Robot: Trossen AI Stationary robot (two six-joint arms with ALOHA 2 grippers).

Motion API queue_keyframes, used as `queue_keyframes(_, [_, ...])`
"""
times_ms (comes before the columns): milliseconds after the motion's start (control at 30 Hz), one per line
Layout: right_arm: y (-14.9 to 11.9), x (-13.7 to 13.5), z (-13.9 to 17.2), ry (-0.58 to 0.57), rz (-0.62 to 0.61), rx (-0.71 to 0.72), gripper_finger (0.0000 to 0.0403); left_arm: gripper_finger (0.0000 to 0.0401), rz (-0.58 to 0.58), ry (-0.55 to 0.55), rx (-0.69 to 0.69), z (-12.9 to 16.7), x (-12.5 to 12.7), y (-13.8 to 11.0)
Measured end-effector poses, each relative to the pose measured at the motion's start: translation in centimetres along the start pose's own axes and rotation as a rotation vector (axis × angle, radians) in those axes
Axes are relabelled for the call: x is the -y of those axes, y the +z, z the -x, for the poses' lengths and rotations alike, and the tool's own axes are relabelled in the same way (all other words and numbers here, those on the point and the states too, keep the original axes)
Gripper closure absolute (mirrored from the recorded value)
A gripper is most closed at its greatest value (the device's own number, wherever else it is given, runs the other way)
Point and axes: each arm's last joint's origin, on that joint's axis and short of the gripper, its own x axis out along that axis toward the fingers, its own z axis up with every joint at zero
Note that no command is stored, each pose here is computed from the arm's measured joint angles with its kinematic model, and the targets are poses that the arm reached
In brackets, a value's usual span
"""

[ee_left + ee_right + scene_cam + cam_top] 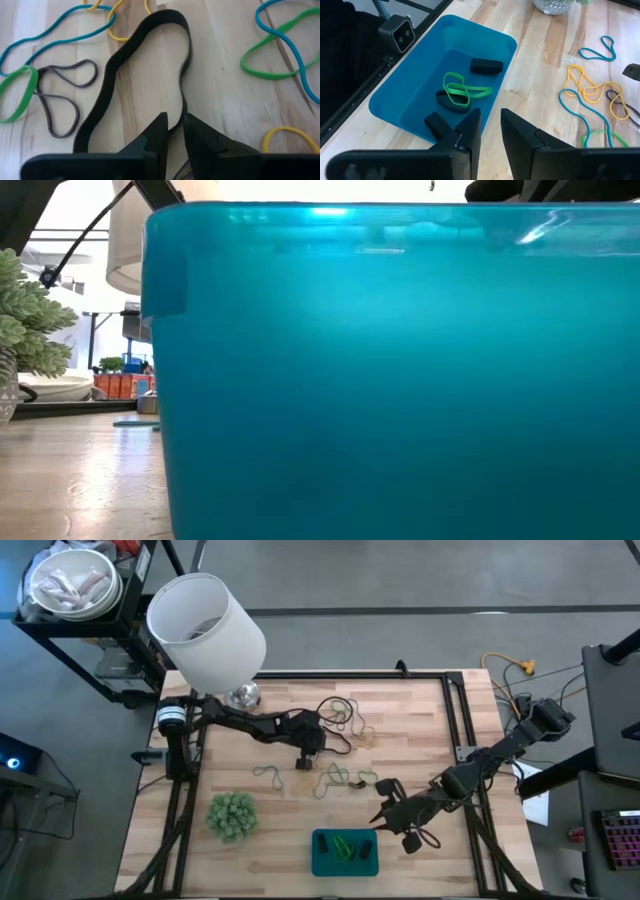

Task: Pick and place rubber bands into bin
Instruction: Put the black rubber band into the blue bin

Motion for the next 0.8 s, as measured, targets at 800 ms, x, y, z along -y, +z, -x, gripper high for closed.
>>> queue_keyframes(800, [-0.06,-0.04,0.00,0.001,-0.020,-0.006,0.0335,0.0399,-0.030,0.005,-0.011,-0.30,-0.02,-0.09])
